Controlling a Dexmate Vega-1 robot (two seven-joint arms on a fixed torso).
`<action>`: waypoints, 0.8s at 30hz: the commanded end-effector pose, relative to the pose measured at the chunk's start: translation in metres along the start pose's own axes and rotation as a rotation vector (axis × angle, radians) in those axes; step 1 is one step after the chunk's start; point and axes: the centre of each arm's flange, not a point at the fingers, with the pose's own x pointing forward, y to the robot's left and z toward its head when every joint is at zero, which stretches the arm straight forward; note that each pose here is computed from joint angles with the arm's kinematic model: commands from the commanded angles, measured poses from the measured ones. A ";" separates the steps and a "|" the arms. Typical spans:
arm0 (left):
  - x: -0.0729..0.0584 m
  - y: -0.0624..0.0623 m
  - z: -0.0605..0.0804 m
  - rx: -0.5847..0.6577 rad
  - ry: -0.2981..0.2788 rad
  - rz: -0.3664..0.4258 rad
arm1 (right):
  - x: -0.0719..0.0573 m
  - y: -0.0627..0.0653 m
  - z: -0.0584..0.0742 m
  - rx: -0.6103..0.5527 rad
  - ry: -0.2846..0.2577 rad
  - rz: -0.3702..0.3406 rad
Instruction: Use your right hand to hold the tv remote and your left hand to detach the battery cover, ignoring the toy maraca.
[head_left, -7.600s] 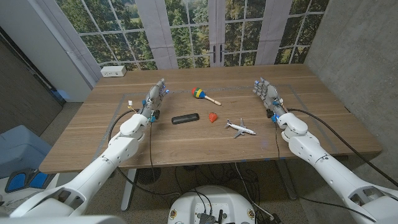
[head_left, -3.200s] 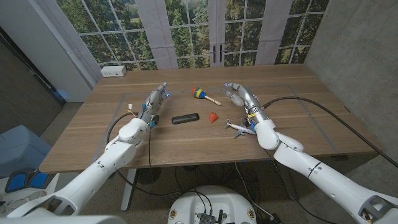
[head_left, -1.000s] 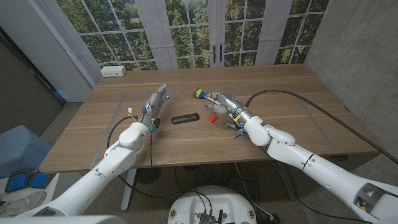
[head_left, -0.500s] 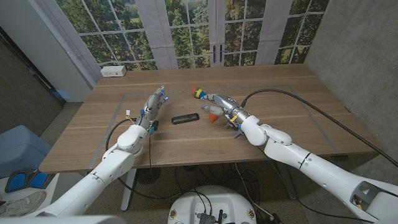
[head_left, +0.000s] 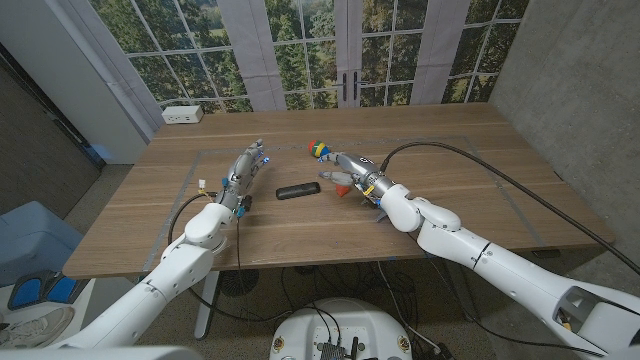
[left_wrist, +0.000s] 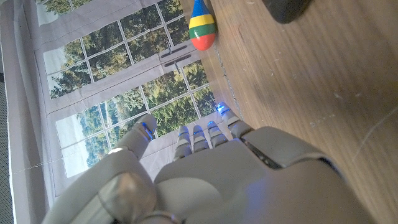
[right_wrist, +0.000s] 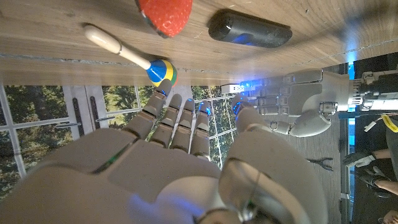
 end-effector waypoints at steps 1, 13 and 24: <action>-0.002 0.006 -0.001 -0.006 -0.011 0.011 | 0.009 0.006 0.007 -0.015 -0.005 0.032; -0.004 0.007 0.000 -0.004 -0.016 0.022 | 0.010 0.014 0.012 -0.035 -0.011 0.048; -0.009 0.005 0.001 0.003 -0.019 0.030 | 0.013 0.022 0.014 -0.037 -0.017 0.089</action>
